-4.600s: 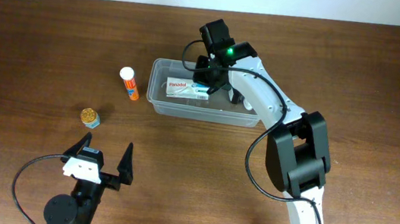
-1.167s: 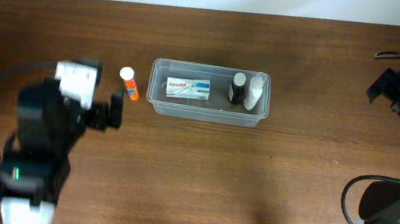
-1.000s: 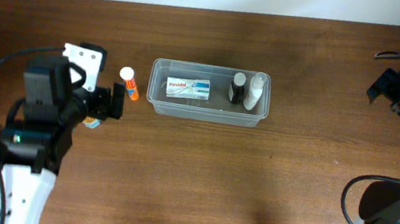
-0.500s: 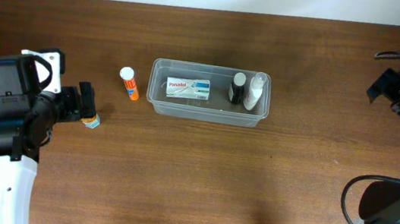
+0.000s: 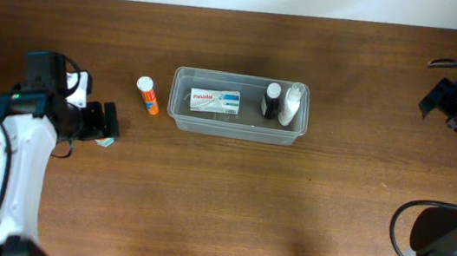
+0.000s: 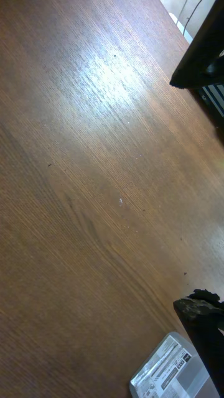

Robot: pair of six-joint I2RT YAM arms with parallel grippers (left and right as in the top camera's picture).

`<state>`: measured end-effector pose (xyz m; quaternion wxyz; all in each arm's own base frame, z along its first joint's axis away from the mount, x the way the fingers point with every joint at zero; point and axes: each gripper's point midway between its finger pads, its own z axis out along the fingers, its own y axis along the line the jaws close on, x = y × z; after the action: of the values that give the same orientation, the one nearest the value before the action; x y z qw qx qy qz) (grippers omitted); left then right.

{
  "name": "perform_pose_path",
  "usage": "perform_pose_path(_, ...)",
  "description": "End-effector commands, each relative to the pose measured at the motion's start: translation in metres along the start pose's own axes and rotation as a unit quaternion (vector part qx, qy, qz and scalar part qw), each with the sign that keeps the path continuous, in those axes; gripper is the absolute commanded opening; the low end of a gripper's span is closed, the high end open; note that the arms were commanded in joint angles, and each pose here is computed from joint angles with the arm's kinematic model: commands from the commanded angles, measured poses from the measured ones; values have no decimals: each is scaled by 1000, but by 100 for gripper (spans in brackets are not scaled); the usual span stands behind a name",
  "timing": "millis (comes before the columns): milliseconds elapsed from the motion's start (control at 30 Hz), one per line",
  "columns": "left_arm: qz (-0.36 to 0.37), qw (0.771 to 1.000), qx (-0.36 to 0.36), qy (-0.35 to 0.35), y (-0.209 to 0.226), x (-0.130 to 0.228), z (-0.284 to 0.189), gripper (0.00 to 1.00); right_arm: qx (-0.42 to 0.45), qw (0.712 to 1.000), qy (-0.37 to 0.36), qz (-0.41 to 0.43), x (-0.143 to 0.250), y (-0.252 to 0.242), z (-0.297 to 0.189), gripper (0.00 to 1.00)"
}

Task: Pack container
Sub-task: 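Lower the left gripper and grasp the jar by its gold cap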

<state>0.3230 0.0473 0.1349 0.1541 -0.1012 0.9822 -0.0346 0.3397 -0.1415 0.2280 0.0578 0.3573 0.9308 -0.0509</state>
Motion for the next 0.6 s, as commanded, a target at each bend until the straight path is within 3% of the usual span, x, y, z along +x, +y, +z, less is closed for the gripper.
perform_pose_path(0, -9, 1000, -3, 19, 4, -3, 17, 99, 0, 1000, 2, -3, 0, 0, 2, 98)
perform_pose_path(567, -48, 995, -17, 91, 37, 2, 101, 99, 0, 1000, 2, -3, 0, 0, 2, 98)
